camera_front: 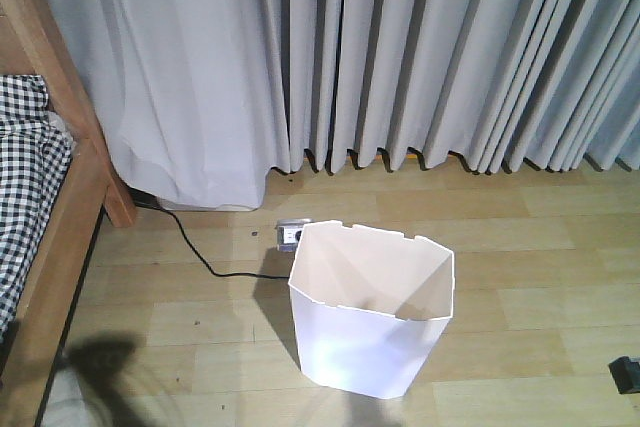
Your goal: Move trash bin to bedside with robot
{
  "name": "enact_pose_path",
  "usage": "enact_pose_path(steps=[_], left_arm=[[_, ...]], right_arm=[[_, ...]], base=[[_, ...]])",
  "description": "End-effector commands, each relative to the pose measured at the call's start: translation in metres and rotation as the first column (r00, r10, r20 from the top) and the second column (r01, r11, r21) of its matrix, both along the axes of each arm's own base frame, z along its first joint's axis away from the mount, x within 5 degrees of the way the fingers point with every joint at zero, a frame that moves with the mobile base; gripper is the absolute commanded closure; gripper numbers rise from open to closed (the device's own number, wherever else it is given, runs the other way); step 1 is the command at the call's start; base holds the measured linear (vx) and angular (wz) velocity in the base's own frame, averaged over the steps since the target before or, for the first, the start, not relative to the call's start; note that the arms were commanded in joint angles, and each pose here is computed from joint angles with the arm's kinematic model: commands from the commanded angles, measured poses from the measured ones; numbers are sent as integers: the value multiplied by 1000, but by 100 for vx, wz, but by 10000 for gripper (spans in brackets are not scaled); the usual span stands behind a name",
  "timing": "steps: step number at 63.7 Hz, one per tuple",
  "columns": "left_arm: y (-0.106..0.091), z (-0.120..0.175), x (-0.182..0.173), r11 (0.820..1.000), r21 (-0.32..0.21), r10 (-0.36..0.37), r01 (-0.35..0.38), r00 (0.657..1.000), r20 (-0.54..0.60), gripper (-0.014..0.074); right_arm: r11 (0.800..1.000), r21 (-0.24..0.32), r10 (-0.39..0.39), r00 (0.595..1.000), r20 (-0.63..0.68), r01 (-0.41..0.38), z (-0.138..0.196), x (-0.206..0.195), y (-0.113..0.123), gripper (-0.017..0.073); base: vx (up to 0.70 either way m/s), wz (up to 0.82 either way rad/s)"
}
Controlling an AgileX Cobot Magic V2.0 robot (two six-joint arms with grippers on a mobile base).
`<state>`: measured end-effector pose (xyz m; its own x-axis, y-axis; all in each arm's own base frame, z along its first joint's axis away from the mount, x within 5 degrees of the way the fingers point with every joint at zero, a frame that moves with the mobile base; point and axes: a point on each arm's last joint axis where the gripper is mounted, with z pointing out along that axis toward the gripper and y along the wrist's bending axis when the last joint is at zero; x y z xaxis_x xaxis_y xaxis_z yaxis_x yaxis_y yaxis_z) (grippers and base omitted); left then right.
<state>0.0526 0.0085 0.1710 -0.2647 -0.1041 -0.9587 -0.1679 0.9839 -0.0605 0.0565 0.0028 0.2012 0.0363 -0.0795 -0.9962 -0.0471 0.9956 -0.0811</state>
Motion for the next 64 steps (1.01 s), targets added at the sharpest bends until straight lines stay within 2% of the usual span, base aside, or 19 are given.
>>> enact_pose_path(steps=[1,64], left_arm=[[0,5,1,1000,4,-4,4,997,77,600],[0,5,1,1000,4,-4,4,997,77,600]], right_arm=[[1000,7,-29,997,76,28,5,-1,-2,568],[999,22,-46,996,70,44,4,-1,-3,568]], base=[[0,0],[0,0]])
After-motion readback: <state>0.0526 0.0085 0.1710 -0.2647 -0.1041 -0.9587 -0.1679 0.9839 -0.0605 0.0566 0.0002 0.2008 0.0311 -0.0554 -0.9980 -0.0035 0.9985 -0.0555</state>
